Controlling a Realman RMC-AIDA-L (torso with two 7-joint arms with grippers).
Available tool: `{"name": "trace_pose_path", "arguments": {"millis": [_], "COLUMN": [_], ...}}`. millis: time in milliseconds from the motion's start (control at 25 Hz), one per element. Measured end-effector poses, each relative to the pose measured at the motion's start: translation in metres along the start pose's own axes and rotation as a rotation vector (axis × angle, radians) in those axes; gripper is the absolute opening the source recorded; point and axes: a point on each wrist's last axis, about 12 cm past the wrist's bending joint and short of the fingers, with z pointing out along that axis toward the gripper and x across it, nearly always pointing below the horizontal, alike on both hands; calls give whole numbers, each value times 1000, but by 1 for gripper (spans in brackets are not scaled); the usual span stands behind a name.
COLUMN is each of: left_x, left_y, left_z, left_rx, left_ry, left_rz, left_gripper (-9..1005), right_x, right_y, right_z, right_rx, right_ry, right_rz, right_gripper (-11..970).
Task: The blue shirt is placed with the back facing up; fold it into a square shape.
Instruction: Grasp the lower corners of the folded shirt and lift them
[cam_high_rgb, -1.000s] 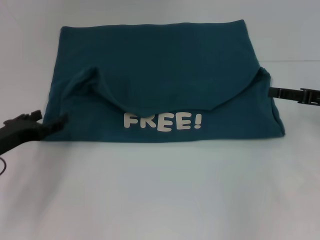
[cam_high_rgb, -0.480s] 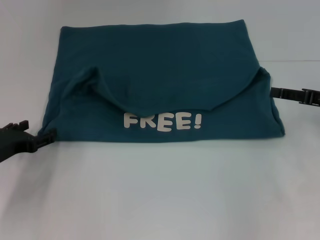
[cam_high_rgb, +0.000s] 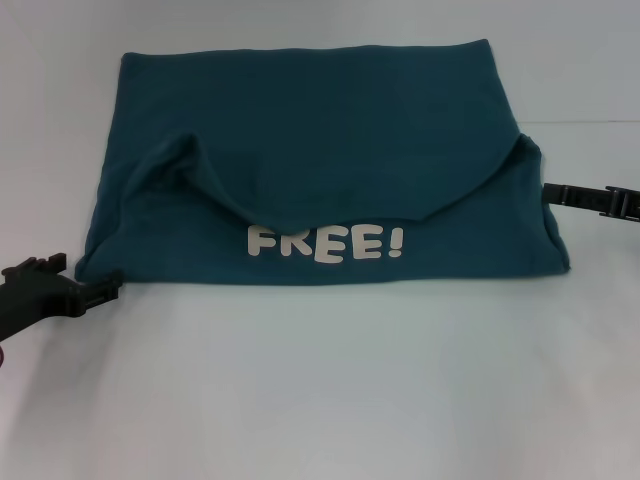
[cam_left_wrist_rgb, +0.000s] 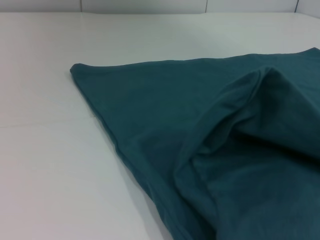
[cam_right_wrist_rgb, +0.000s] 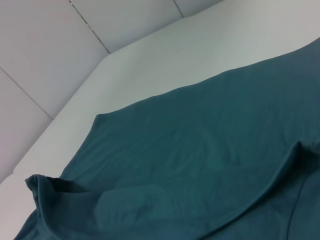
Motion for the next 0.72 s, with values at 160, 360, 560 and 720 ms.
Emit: {"name": "trace_pose_path", "arguments": {"millis": [160,360,560,720], "left_x": [0,-1,-2,-3], "left_y": [-1,-4,-6,-6], "left_z": [1,2,5,5], "left_rx": [8,20,26,28], "left_ry": [2,5,18,26], "left_rz": [6,17,32,42], "left_gripper": [870,865,761,647], "right_x": [1,1,2,3], "right_y": [0,-1,-2,-2], "right_z": [0,-1,-2,-3], "right_rx": [1,3,5,6], "right_ry": [-1,-2,-8,-9], "right_rz": [2,5,12,14], "right_gripper": [669,669,668,668]}}
